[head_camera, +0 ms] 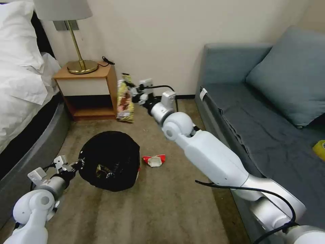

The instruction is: Pick up the trash bin, then pick up the garbage on the floor and place it into the trash bin.

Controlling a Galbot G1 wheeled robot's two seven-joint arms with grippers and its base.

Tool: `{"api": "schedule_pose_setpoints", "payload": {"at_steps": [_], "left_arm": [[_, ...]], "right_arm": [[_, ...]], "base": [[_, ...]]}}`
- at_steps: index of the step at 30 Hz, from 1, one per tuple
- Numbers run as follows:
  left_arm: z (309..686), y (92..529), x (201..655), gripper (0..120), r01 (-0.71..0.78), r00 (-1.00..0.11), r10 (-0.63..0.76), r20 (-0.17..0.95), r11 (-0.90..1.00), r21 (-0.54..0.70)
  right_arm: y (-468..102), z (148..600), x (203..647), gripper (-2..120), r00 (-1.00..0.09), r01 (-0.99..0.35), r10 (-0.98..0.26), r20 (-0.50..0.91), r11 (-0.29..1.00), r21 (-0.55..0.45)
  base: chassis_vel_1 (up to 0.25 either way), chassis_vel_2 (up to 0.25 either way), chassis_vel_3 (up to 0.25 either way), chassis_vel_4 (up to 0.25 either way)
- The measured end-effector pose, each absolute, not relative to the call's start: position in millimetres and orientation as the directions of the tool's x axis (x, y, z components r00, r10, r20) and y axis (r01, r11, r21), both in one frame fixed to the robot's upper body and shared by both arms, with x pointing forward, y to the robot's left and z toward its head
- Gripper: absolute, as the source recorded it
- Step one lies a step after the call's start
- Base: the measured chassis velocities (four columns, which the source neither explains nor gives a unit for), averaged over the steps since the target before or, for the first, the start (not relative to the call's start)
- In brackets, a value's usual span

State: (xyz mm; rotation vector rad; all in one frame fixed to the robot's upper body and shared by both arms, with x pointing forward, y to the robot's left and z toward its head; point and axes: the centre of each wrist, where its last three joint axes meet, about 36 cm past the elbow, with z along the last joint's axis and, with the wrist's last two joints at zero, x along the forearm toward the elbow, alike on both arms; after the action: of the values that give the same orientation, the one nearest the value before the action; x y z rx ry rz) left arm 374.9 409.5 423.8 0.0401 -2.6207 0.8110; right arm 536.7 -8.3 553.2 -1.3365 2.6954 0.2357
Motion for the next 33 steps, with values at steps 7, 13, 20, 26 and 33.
{"api": "schedule_pose_setpoints", "payload": {"at_steps": [7,13,20,26,33], "left_arm": [[429.2,407.9,373.7,4,-0.164,-0.915,0.069,0.398,0.837,-0.522],[432.5,402.8,367.9,4,-0.159,-0.913,0.079,0.401,0.836,-0.526],[430.9,401.3,363.6,4,-0.161,-0.912,0.084,0.402,0.827,-0.539],[433.8,401.2,361.5,4,-0.154,-0.915,0.092,0.393,0.82,-0.551],[436.5,403.0,360.4,4,-0.151,-0.918,0.094,0.386,0.815,-0.559]], "right_arm": [[12.4,530.9,503.8,0,-0.534,-0.846,-0.832,-0.15,0.527,0.088],[18.4,498.3,487.8,0,-0.516,-0.856,-0.85,-0.102,0.51,0.08],[17.8,469.4,478.8,0,-0.53,-0.847,-0.846,-0.053,0.525,0.085],[15.3,456.3,474.0,23,-0.536,-0.843,-0.844,-0.03,0.532,0.079],[13.0,454.6,473.9,51,-0.537,-0.843,-0.843,-0.028,0.535,0.058]], "base": [[0.0,0.0,0.0,0.0],[0.0,0.0,0.0,0.0],[0.0,0.0,0.0,0.0],[0.0,0.0,0.0,0.0],[0.0,0.0,0.0,0.0]]}}
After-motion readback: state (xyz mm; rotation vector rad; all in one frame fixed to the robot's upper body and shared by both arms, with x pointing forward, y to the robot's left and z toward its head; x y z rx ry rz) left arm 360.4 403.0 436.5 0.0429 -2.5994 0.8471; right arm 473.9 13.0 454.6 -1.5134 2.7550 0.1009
